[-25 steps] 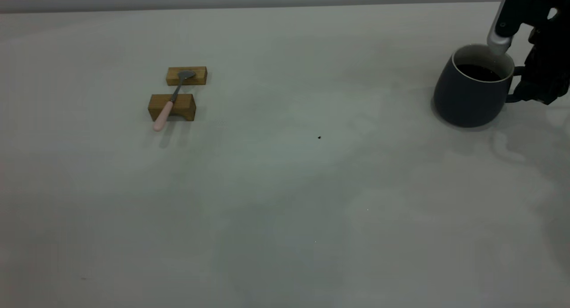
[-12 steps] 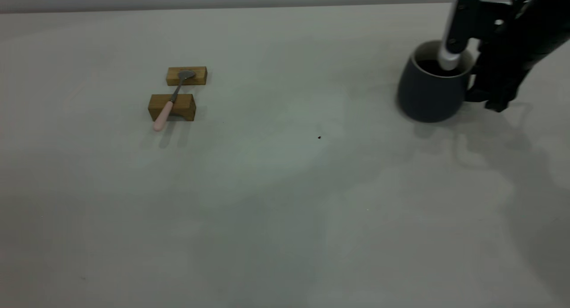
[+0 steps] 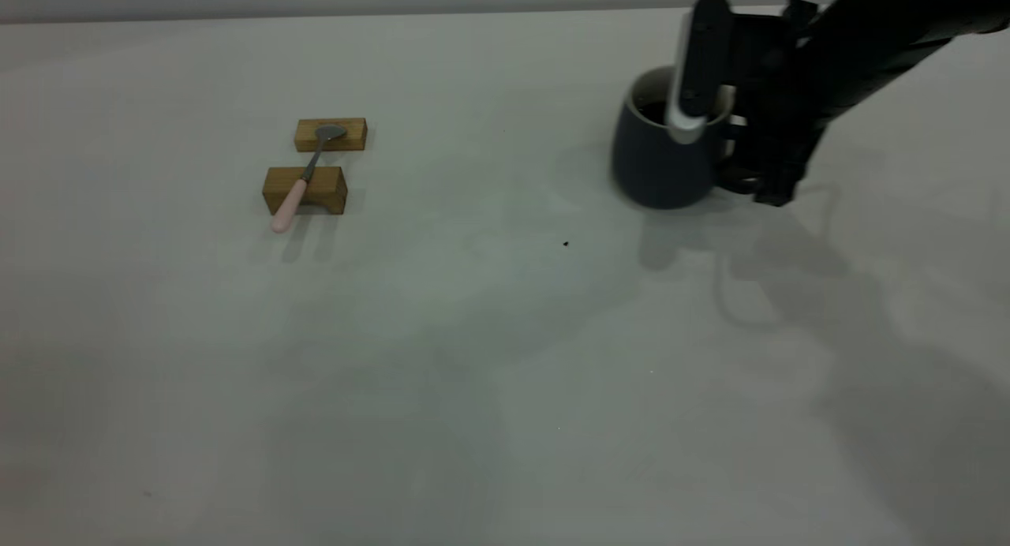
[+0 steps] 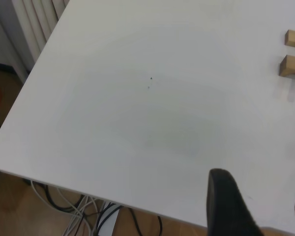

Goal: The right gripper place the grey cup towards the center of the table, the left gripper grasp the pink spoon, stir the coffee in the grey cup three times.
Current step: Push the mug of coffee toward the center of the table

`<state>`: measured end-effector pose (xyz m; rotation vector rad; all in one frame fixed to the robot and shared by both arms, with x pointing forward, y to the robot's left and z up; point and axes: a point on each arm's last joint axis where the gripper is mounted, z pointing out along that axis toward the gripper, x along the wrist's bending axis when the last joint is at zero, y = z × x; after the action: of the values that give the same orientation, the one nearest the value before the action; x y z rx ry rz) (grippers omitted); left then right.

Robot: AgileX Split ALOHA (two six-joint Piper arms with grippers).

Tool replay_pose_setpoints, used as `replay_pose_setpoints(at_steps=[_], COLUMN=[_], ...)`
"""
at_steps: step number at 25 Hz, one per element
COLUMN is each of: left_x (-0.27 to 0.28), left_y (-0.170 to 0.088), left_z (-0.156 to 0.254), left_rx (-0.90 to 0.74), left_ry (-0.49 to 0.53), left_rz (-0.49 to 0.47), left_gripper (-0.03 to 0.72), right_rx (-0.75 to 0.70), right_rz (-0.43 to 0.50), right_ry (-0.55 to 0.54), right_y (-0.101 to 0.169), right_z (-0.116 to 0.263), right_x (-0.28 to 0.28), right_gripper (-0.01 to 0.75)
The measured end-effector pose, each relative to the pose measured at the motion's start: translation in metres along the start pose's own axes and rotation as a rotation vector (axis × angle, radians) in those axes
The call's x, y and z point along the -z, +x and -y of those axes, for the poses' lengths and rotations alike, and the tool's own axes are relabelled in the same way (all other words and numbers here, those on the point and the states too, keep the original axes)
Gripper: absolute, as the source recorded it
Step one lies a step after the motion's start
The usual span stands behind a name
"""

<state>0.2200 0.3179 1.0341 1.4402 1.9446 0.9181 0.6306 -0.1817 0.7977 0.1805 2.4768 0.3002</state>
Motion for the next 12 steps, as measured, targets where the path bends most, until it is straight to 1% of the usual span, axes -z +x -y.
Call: replay_pose_setpoints(at_steps=[3, 9, 12], left_x=[0.000, 0.000, 0.000], left_y=[0.000, 0.000, 0.000], left_z=[0.000, 0.000, 0.000], left_rx=[0.000, 0.000, 0.000], left_ry=[0.000, 0.000, 0.000], left_rz=[0.000, 0.000, 0.000], left_gripper=[0.415, 0.415, 0.415], right_rx=[0.012, 0.070, 0.073], right_rz=[0.027, 0.039, 0.055], right_ry=[-0.041, -0.110, -0.144], right_y=[0.008, 0.029, 0.036], right_z=[-0.016, -0.047, -0.059], right_x=[-0.004, -0.008, -0.008], right_gripper=[0.574, 0.574, 0.574])
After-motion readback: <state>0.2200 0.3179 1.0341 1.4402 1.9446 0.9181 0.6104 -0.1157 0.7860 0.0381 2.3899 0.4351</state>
